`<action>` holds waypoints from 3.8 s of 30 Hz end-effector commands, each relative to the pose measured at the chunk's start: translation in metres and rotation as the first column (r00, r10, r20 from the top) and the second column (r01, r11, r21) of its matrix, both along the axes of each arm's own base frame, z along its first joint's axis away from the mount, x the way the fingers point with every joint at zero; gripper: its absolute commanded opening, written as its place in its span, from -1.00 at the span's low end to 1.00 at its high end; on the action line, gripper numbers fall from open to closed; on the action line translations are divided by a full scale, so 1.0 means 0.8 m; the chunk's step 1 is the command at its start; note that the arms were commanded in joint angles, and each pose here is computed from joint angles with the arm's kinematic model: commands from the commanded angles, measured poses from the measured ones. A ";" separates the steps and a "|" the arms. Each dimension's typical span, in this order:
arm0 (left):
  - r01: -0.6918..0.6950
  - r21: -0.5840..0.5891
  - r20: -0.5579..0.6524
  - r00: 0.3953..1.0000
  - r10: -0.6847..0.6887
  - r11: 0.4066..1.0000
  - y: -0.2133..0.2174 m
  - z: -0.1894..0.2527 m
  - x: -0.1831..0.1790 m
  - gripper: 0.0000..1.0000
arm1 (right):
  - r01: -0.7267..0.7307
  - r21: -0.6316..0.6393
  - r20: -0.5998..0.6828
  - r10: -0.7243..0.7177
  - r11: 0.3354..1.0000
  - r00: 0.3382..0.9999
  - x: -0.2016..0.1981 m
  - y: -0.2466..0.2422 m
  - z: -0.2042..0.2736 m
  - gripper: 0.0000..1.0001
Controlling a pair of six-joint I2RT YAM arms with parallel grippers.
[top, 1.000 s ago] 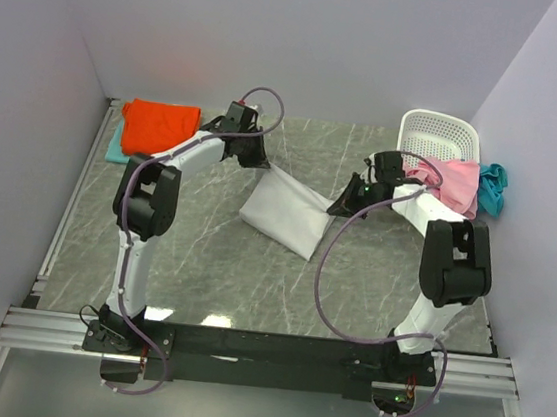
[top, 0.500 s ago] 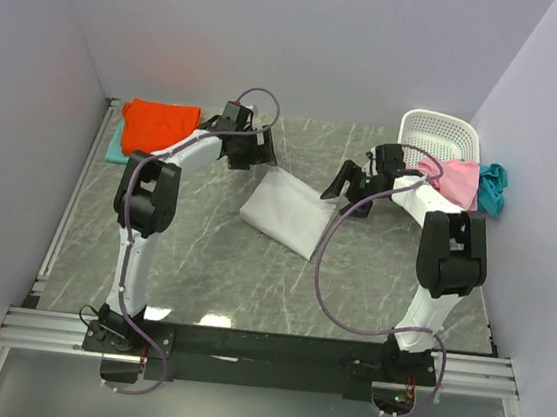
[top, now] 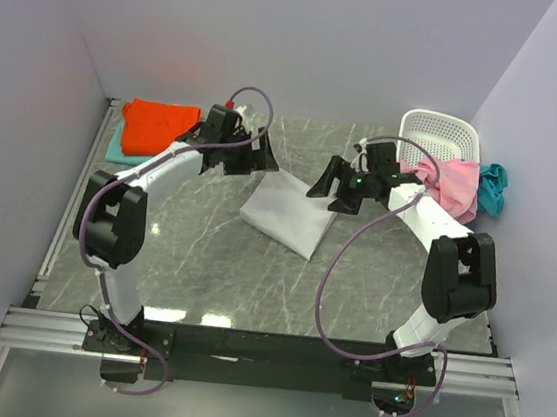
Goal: Fold and stack the t-shirts
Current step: Fold the tshirt, then neatly place the folded tshirt to the corner
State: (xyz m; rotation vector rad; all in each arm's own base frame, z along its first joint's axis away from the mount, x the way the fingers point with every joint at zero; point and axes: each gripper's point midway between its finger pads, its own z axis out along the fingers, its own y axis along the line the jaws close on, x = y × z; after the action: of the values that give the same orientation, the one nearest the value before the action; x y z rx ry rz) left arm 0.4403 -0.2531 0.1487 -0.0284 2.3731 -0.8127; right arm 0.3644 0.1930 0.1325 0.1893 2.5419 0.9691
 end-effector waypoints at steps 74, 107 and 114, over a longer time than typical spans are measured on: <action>-0.108 0.108 -0.097 0.988 0.119 0.988 0.010 -0.064 -0.037 0.99 | 0.336 -0.230 0.318 -0.256 0.913 0.913 -0.040 -0.122 0.103 0.90; -0.041 0.372 -0.221 0.966 0.132 0.927 -0.013 -0.177 -0.048 -0.99 | 0.369 -0.291 0.254 -0.301 0.883 0.919 -0.057 -0.159 0.056 0.88; -0.120 0.491 -0.049 0.985 0.165 0.863 0.019 -0.128 -0.015 -0.99 | 0.386 -0.285 0.286 -0.307 0.877 0.908 -0.061 -0.163 0.060 0.88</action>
State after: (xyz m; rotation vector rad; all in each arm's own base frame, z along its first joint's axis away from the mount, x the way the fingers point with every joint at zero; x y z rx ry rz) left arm 0.4140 -0.2698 0.0295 -0.0698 2.6201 -0.3477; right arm 0.3106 0.0706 0.1678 0.4034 2.3701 0.4135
